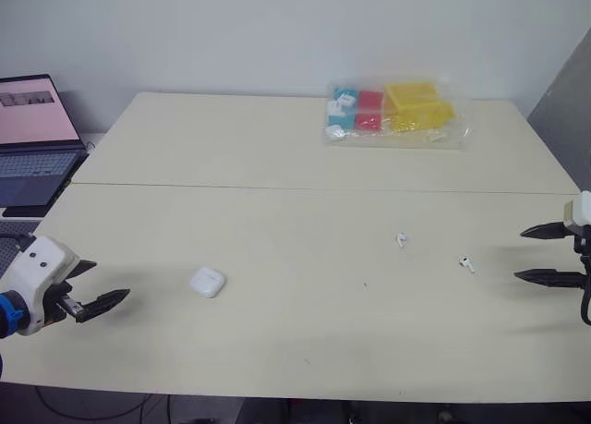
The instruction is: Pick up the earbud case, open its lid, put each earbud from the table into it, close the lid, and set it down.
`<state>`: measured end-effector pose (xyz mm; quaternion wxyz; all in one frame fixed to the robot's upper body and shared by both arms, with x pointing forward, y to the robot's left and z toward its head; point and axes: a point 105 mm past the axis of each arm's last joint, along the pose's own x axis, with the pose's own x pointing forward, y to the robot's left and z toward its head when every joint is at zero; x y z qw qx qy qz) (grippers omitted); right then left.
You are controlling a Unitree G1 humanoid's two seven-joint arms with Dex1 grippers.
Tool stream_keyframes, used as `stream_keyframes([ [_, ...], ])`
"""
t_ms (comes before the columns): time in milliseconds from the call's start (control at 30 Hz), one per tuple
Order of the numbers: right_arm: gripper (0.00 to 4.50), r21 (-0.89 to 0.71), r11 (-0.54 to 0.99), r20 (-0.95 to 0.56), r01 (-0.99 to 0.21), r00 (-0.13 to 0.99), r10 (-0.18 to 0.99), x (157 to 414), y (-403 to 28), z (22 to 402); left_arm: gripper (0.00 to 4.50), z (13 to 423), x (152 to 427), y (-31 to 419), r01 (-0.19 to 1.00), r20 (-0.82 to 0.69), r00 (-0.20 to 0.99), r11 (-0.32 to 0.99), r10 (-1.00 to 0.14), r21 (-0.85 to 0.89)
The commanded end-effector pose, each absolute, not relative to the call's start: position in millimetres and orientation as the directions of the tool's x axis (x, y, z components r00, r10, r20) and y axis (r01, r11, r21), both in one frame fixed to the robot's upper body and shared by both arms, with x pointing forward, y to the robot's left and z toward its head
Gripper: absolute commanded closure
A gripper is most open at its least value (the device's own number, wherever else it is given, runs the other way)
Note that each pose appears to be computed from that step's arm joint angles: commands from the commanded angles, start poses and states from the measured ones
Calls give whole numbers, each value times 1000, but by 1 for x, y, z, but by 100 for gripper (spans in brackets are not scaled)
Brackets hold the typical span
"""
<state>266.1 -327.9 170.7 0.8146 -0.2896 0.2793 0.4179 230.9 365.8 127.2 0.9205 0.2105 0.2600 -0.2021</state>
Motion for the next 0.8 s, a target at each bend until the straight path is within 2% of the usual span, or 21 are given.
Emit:
stream_keyframes([
  [33, 2, -294, 469, -677, -833, 528, 513, 267, -328, 188, 0, 139, 232, 365, 494, -556, 786, 816, -271, 300],
  [100, 2, -298, 471, -676, -830, 532, 510, 267, -328, 189, 0, 138, 231, 367, 481, -579, 774, 834, -258, 271],
  [467, 2, -301, 476, -672, -826, 538, 509, 267, -329, 190, 0, 161, 238, 367, 472, -478, 818, 848, -320, 242],
  [800, 2, -287, 483, -655, -827, 537, 531, 268, -323, 197, 0, 156, 224, 345, 565, -533, 740, 809, -410, 161],
])
